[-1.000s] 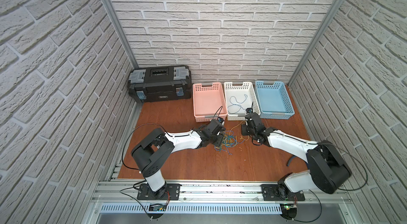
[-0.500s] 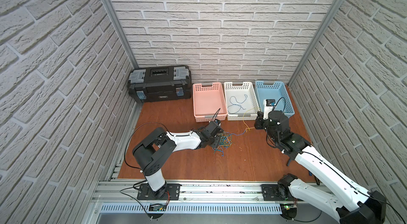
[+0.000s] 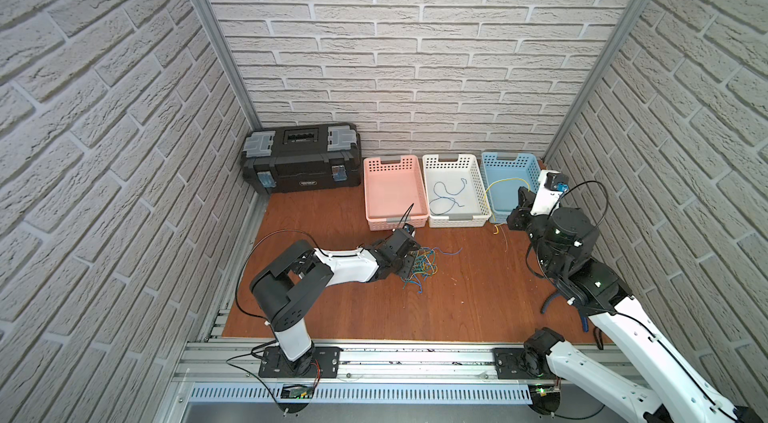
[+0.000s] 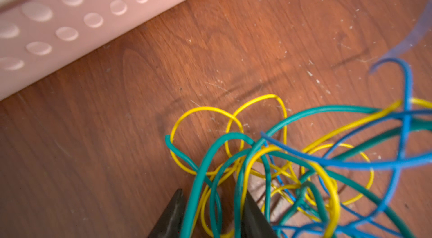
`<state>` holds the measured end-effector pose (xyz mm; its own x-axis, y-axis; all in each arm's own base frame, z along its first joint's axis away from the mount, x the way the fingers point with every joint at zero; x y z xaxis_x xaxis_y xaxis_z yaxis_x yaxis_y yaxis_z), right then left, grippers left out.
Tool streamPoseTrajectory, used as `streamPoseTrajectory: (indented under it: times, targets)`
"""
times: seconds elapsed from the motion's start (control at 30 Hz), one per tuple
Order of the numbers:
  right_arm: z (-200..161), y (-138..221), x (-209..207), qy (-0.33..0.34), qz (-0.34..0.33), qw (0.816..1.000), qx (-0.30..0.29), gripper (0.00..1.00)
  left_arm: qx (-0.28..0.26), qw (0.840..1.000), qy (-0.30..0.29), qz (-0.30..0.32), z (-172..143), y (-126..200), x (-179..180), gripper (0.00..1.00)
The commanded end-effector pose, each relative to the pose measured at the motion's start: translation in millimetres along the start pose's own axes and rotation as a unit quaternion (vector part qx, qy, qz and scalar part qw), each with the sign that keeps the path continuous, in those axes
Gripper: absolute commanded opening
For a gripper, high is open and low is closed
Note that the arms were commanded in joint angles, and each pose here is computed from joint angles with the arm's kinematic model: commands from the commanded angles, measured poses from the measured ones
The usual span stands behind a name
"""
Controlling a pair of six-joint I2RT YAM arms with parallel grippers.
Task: Untangle and sort cables by color
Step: Place the cable in the bin.
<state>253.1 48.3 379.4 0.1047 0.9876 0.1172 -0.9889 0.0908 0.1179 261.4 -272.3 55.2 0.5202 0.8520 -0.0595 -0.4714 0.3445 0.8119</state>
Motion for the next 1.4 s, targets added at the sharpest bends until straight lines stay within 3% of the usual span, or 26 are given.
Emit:
streamPoseTrajectory:
  times: [0.0,0.3,0.6,1.07,1.37]
  targets:
    - [26,-2,3,0.011,-0.012,0.999,-0.036,0.03,0.039,0.999,0.008,0.020,-25,-8,12,0.39]
    - [-4,-49,17,0.064,-0.048,0.997,0.010,0.03,0.009,1.000,0.022,-0.018,-3,8,0,0.42]
    - [-25,-122,-11,0.141,-0.160,0.975,0.056,0.03,-0.062,0.995,0.033,-0.066,47,49,-15,0.46]
    - [-75,-241,-101,0.090,-0.229,0.956,0.159,0.03,-0.147,0.986,0.042,-0.070,73,101,-8,0.53]
    - [-131,-301,-130,0.058,-0.235,0.939,0.244,0.06,-0.203,0.978,0.049,-0.012,65,122,17,0.58]
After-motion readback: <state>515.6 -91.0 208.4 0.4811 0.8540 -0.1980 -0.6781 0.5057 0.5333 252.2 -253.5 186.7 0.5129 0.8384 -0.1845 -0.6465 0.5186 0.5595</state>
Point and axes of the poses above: each gripper's point midway between its finger pads, its own y axis back along the fingers, its own x axis along the line the jaws close on, z = x × y, the point moved 4 cm from there along y, back along the fingers, and after that the axes turned 3 degrees about -y, right-handed, at the moved point
